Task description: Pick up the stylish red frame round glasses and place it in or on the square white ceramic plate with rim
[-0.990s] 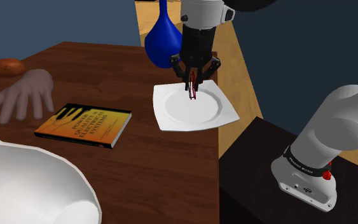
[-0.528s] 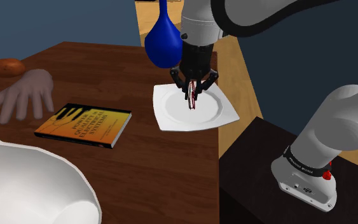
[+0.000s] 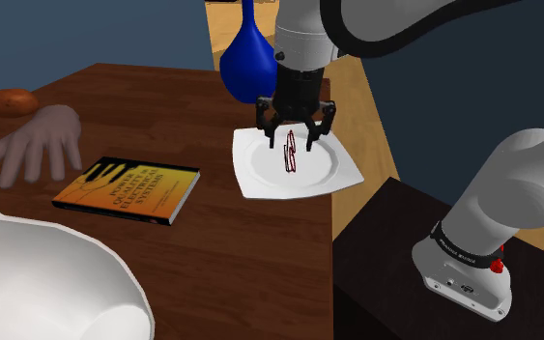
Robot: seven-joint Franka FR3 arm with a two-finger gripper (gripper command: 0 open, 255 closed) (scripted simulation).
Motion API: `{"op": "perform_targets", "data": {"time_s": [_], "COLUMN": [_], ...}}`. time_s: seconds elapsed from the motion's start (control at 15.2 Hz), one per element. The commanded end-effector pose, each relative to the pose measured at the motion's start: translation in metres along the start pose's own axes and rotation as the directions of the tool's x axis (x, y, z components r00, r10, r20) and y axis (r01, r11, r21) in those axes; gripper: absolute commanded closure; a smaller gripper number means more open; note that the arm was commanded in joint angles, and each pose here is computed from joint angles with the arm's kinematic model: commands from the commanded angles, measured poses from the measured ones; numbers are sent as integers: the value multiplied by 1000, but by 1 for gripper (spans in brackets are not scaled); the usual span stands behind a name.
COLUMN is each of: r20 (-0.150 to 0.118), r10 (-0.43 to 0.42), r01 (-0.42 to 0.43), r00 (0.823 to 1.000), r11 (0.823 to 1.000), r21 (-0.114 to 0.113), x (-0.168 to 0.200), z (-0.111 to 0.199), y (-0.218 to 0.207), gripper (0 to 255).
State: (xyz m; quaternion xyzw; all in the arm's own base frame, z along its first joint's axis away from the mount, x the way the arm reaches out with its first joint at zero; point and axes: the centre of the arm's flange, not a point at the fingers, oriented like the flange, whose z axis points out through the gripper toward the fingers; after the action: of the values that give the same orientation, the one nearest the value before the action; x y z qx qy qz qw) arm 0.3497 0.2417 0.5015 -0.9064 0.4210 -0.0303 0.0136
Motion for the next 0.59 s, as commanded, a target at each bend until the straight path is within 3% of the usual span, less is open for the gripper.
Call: {"op": "perform_targets", "data": {"time_s": [0.0,0.2,0.46,0.53], "r20": [0,0,0,0], "r10": [0,0,0,0], "r01": [0,0,0,0], "r00": [1000,1000,1000,1000], "r11": [1000,1000,1000,1000], "r21": [0,0,0,0], "x": [0,0,0,0], "z": [0,0,-50,-50], "y": [0,0,0,0], "gripper": [0,0,0,0]}}
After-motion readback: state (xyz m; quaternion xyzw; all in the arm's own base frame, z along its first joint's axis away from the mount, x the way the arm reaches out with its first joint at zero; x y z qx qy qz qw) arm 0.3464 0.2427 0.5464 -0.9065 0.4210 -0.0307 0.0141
